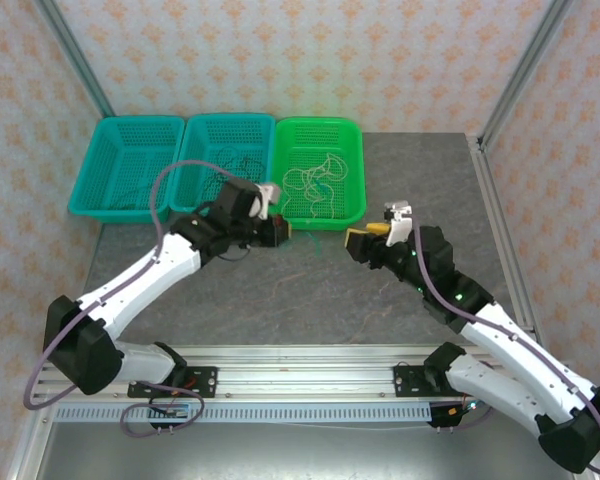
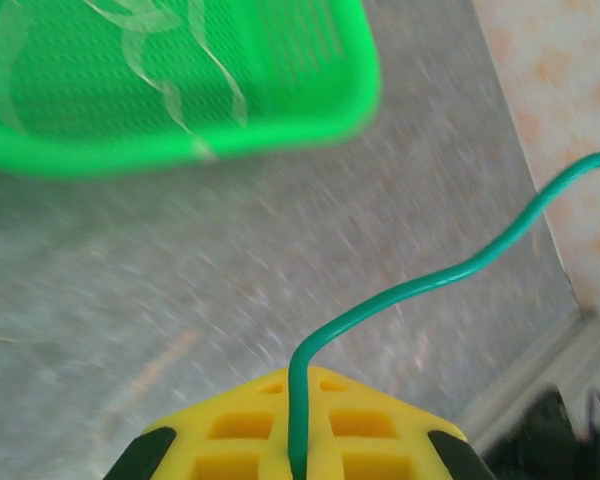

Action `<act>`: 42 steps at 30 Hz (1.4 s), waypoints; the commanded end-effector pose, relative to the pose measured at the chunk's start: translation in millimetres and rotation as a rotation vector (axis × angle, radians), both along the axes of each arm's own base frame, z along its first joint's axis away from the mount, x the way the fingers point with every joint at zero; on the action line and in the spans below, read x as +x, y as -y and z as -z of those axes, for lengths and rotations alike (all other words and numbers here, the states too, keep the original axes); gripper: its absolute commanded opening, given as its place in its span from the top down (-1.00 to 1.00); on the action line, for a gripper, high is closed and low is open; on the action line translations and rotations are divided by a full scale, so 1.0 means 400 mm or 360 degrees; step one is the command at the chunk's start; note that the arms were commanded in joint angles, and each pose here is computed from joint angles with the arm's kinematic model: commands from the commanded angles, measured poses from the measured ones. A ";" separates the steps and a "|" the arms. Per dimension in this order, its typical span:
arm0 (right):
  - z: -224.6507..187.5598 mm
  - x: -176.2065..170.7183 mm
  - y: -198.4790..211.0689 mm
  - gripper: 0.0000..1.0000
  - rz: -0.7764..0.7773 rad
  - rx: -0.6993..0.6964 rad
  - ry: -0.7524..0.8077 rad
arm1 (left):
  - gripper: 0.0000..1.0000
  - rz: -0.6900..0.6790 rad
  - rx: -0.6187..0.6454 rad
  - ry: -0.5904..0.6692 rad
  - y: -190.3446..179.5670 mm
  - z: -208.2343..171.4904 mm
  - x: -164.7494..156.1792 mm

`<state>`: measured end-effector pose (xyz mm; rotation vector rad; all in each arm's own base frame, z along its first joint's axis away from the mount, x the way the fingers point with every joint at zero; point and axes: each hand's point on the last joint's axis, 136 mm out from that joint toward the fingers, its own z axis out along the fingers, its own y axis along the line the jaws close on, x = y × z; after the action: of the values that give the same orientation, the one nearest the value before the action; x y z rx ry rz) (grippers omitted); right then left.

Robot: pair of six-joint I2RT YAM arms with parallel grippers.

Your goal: Untangle the cables

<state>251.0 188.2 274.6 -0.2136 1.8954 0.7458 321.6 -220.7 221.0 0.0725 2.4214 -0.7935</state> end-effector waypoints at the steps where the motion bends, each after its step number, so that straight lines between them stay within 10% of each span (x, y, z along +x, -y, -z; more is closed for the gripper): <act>1: -0.053 0.008 0.033 -0.28 0.0129 0.0119 0.0098 | 1.00 -0.0397 0.0113 0.0108 -0.185 -0.063 0.093; 12: 0.006 -0.010 0.094 -0.33 0.0275 0.0029 0.0005 | 1.00 -0.1391 0.0346 -0.0032 -0.780 -0.044 0.323; 21: 0.005 -0.029 0.111 -0.33 0.0282 -0.0011 -0.0029 | 1.00 -0.1663 0.0369 -0.0304 -1.013 0.038 0.423; 27: 0.004 -0.035 0.127 -0.34 0.0317 -0.0007 -0.0027 | 0.12 -0.1706 0.0264 -0.0306 -1.049 0.019 0.427; 42: 0.082 0.035 0.326 -0.45 0.1072 -0.0244 0.0008 | -0.40 -0.1322 0.0052 0.0284 -0.644 -0.193 0.119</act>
<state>259.0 88.3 245.1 0.2121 1.8992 0.3145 384.1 61.4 303.7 -0.8251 2.0264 -0.3265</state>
